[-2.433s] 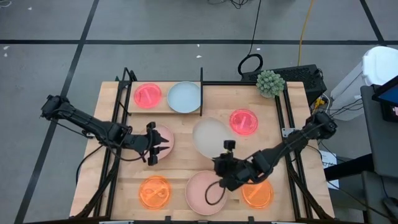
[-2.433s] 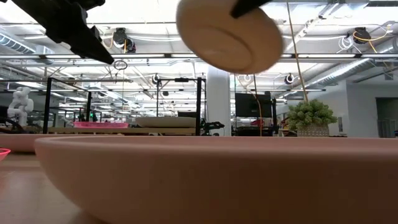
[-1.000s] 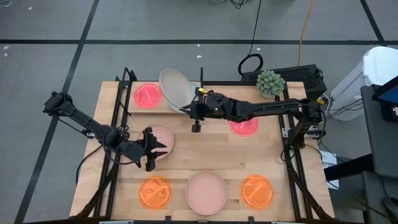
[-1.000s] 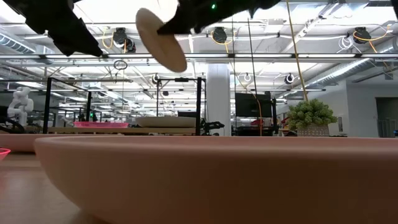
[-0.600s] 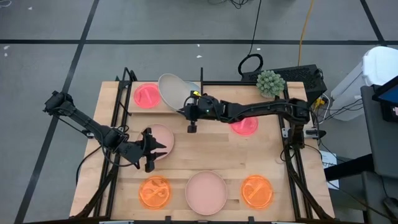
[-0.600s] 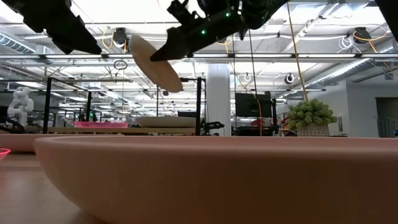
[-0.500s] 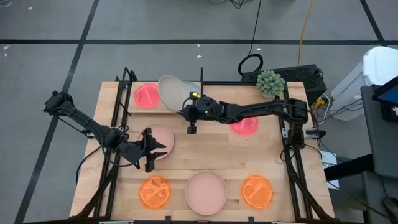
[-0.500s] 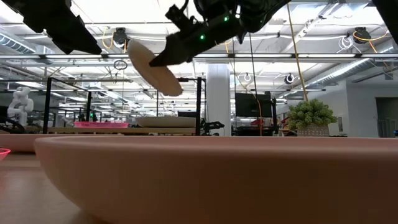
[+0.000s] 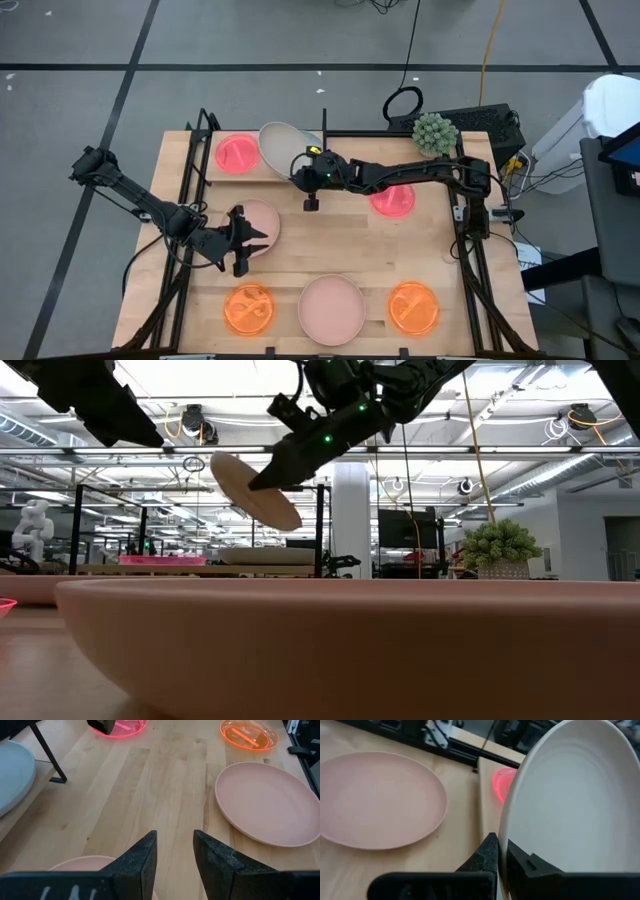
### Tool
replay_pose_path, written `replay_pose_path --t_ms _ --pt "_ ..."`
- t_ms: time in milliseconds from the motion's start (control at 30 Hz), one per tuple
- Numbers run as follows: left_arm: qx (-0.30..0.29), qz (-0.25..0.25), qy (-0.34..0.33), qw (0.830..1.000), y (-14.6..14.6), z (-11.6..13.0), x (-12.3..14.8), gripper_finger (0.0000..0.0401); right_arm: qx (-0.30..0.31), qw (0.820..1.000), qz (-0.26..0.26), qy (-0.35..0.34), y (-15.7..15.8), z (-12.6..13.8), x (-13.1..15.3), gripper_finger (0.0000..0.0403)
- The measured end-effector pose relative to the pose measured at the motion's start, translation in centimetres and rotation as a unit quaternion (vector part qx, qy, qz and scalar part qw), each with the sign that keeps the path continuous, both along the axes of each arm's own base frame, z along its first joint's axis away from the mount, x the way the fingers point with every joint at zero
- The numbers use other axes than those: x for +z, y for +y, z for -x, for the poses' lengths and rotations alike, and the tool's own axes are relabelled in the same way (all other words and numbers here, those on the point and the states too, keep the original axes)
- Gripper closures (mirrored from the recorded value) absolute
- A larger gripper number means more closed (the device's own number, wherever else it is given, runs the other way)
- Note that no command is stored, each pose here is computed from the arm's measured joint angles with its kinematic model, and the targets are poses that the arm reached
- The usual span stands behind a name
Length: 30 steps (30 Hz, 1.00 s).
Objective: Place and stack plates onto a shelf
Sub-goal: Stack the gray plate on top of the blue plate on the shelf
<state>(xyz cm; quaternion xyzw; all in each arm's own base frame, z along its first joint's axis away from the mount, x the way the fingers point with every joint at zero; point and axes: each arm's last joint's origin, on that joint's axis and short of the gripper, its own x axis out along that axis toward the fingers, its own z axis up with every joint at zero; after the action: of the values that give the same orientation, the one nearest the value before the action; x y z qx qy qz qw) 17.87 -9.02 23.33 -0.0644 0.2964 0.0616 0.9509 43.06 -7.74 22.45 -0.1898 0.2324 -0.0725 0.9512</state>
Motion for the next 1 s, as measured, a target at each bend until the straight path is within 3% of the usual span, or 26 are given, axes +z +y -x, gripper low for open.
replay_pose_path --t_ms 1000 --pt "0.006 -0.006 -0.004 1.000 0.0 0.0 0.0 0.0267 0.027 0.993 0.058 0.096 -1.2 0.4 -2.5 0.0399"
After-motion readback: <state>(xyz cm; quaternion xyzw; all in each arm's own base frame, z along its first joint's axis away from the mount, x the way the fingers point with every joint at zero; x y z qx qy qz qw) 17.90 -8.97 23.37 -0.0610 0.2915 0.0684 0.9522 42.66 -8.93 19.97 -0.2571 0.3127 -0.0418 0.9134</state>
